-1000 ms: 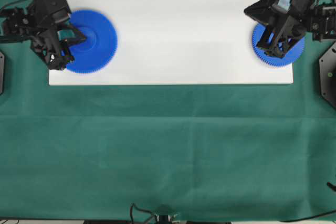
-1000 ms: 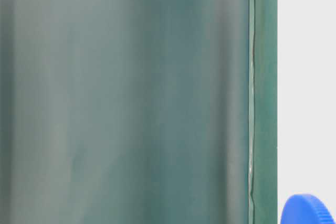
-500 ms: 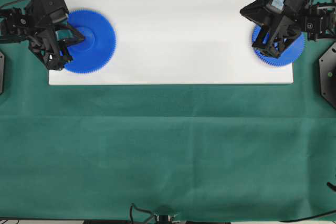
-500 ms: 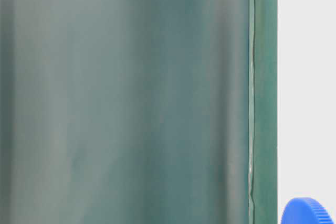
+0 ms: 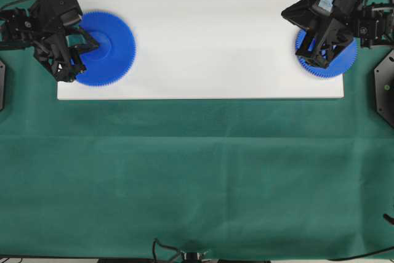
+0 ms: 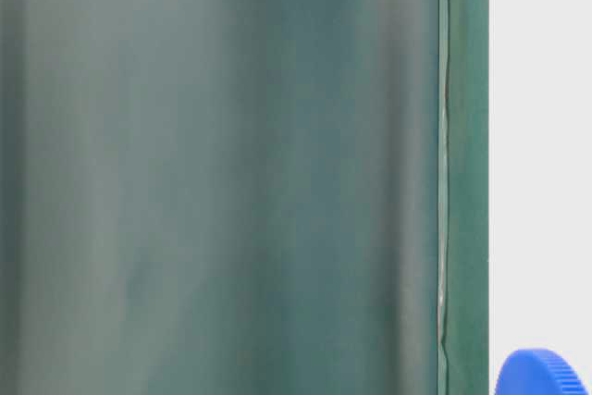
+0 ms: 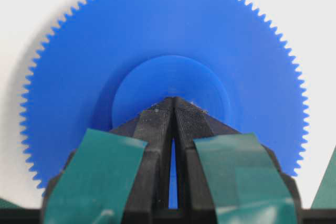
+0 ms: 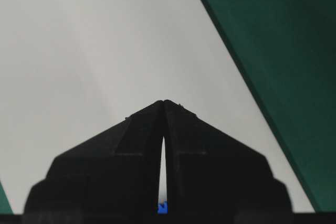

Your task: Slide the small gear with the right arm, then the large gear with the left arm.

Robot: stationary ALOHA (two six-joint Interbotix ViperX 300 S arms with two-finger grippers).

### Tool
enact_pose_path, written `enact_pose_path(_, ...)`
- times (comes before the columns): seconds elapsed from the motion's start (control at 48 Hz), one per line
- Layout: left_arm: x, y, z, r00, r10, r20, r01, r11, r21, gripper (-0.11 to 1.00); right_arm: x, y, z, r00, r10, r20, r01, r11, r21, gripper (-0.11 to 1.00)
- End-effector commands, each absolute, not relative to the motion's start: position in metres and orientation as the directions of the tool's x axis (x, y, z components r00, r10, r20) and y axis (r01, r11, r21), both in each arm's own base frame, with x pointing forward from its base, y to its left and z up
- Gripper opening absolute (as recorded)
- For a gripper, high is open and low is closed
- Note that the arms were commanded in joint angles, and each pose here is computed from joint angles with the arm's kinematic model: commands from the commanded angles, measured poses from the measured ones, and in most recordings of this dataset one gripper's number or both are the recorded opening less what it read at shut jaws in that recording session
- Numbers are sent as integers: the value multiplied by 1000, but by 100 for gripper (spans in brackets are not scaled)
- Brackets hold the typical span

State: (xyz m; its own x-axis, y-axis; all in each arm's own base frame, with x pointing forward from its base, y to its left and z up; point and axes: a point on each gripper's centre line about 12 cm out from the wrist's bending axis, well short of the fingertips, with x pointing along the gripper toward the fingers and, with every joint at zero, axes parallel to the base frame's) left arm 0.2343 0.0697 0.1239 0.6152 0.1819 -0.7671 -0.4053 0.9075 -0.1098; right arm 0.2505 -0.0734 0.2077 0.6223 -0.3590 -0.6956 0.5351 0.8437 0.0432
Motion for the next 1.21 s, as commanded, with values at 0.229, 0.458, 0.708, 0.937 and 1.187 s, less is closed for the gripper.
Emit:
enact_pose_path(0.229, 244, 73, 163, 696, 207, -687, -385, 916, -115, 0, 255, -74, 217, 644, -359, -675, 531, 845, 57, 53)
enact_pose_path(0.458, 239, 72, 182, 730, 218, -647, -363, 926, -98, 0, 255, -74, 217, 645, -361, -673, 529, 847, 53, 53)
enact_pose_path(0.708, 236, 71, 199, 770, 228, -596, -351, 931, -97, 0, 256, -74, 217, 646, -360, -673, 529, 847, 54, 53)
enact_pose_path(0.937, 235, 71, 203, 778, 232, -585, -352, 931, -98, 0, 256, -74, 217, 646, -360, -673, 529, 847, 54, 53)
enact_pose_path(1.187, 235, 71, 203, 778, 232, -583, -351, 931, -98, 0, 255, -74, 218, 648, -361, -670, 529, 847, 55, 53)
